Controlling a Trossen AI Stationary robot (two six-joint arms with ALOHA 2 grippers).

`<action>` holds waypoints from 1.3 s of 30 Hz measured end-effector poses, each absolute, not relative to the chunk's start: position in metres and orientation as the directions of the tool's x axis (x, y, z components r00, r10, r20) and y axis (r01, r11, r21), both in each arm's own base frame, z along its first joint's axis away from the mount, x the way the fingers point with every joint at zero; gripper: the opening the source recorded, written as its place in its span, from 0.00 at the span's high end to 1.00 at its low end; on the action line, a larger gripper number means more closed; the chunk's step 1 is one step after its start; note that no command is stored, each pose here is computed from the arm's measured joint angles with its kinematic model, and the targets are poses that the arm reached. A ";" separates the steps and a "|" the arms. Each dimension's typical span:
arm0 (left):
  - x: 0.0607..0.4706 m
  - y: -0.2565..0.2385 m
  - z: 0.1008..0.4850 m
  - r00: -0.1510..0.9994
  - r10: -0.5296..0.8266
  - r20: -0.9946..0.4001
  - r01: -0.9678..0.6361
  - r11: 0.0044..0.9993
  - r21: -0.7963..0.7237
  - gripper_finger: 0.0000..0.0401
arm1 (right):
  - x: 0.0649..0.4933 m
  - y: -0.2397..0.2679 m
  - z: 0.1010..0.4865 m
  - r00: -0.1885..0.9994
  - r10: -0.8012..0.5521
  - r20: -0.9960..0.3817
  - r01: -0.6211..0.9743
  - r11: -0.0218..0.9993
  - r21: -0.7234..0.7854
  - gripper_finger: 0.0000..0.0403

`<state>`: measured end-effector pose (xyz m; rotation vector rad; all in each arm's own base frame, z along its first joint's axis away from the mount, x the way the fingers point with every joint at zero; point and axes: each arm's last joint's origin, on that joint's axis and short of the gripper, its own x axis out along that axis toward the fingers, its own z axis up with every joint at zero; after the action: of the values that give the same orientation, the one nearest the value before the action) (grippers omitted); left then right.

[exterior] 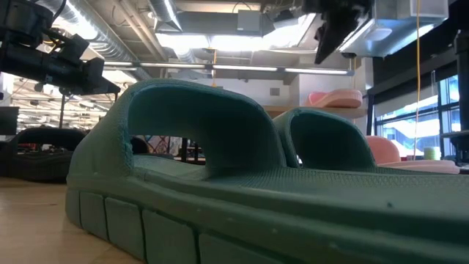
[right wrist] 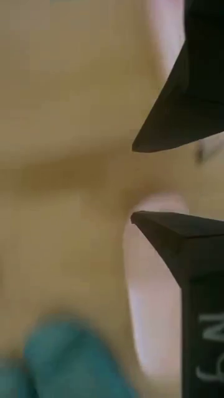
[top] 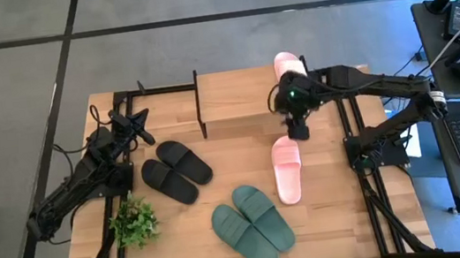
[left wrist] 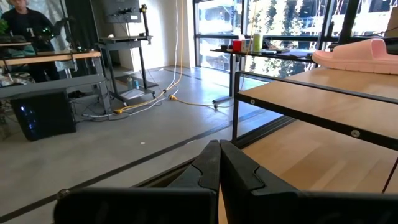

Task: Pick and place slides into the shelf
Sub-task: Put the pink slide on the shelf

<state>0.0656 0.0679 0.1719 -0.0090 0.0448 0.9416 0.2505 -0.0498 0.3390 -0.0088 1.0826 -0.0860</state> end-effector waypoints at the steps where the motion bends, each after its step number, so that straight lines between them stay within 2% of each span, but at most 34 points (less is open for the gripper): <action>1: 0.066 0.068 0.172 0.588 0.808 -0.042 -0.808 0.589 0.012 1.00 | 0.252 -0.043 0.334 0.462 -0.041 -0.886 0.025 0.999 -0.033 0.58; 5: 0.066 0.068 0.172 0.588 0.808 -0.042 -0.808 0.589 0.012 1.00 | 0.259 -0.018 0.303 0.449 0.017 -0.893 -0.021 1.000 0.009 0.57; 8: 0.066 0.068 0.172 0.588 0.808 -0.042 -0.808 0.589 0.013 1.00 | 0.255 0.001 0.276 0.379 0.026 -0.925 -0.061 0.998 0.003 0.57; 12: 0.066 0.068 0.172 0.588 0.808 -0.042 -0.808 0.589 0.019 1.00 | 0.247 0.023 0.249 0.332 -0.088 -0.939 0.013 0.996 -0.089 0.57; 15: 0.066 0.068 0.172 0.588 0.808 -0.042 -0.808 0.589 0.020 1.00 | 0.243 0.041 0.235 0.360 -0.209 -0.909 0.069 0.978 -0.197 0.57; 19: 0.066 0.068 0.172 0.588 0.808 -0.042 -0.808 0.589 0.021 1.00 | 0.238 0.061 0.222 0.424 -0.287 -0.859 0.096 0.957 -0.272 0.57; 23: 0.066 0.068 0.172 0.588 0.808 -0.042 -0.808 0.589 0.021 1.00 | 0.233 0.069 0.209 0.444 -0.282 -0.851 0.118 0.959 -0.256 0.57; 30: 0.066 0.068 0.172 0.588 0.808 -0.042 -0.808 0.589 0.021 1.00 | 0.220 0.065 0.180 0.395 -0.299 -0.869 0.145 0.954 -0.263 0.57; 39: 0.066 0.068 0.172 0.588 0.808 -0.042 -0.808 0.589 0.020 1.00 | 0.218 0.064 0.175 0.398 -0.298 -0.868 0.073 0.953 -0.294 0.57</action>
<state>0.0656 0.0678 0.1720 -0.0011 0.0481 0.9411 0.2181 0.0643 0.1752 -0.2221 1.1396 -0.2375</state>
